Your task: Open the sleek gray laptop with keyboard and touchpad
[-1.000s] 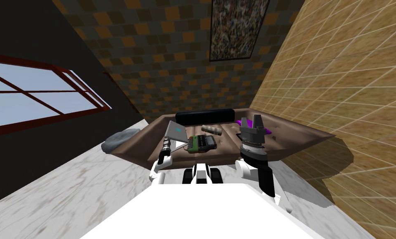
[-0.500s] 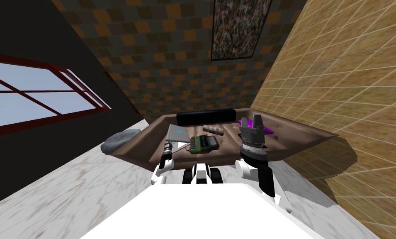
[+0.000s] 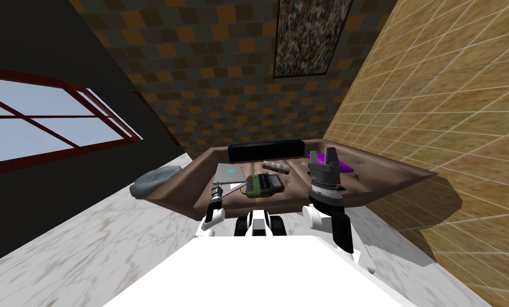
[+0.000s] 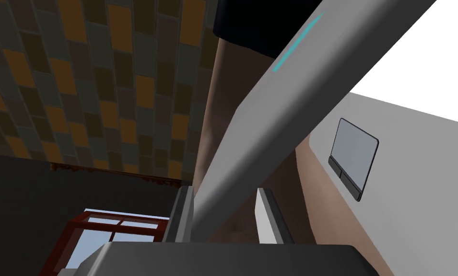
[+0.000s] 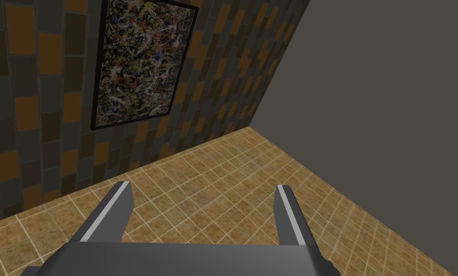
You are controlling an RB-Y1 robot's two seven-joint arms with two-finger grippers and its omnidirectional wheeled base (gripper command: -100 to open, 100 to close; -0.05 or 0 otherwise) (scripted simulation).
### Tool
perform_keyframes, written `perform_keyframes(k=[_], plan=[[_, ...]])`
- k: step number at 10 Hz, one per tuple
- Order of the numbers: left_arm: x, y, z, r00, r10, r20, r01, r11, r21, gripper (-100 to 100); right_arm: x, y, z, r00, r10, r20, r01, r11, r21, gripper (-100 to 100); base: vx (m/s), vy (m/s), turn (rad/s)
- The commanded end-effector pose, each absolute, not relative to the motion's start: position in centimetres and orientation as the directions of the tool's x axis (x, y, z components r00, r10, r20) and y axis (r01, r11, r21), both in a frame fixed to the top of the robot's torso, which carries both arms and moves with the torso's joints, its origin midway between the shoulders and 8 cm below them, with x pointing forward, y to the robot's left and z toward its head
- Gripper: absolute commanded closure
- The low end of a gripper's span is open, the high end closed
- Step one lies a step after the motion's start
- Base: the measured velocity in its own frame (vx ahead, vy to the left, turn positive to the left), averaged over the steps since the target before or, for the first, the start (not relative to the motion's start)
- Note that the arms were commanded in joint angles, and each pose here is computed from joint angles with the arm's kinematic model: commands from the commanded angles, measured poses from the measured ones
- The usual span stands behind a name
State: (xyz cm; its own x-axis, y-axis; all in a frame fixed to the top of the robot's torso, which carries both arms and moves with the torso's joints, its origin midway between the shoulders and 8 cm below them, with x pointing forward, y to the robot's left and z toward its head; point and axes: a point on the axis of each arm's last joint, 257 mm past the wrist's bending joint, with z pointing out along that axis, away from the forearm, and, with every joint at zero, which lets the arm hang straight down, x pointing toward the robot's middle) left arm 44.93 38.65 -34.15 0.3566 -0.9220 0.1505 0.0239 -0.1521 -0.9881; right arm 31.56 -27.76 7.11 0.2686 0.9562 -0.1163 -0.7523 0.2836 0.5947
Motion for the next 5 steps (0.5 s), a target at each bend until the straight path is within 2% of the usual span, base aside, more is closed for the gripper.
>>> perform_keyframes(k=[1,5], plan=[[45.7,38.7,-33.9,0.354,-0.917,0.185,0.032,-0.186,-0.982,-100,31.6,-27.8,7.1,0.269,0.956,-0.116,-0.752,0.284,0.595,0,-0.021,0.020,0.051],[47.5,38.9,-32.3,0.345,-0.920,0.185,0.030,-0.186,-0.982,-100,31.6,-27.8,7.1,0.269,0.956,-0.116,-0.752,0.283,0.595,0,-0.046,-0.030,0.030]])
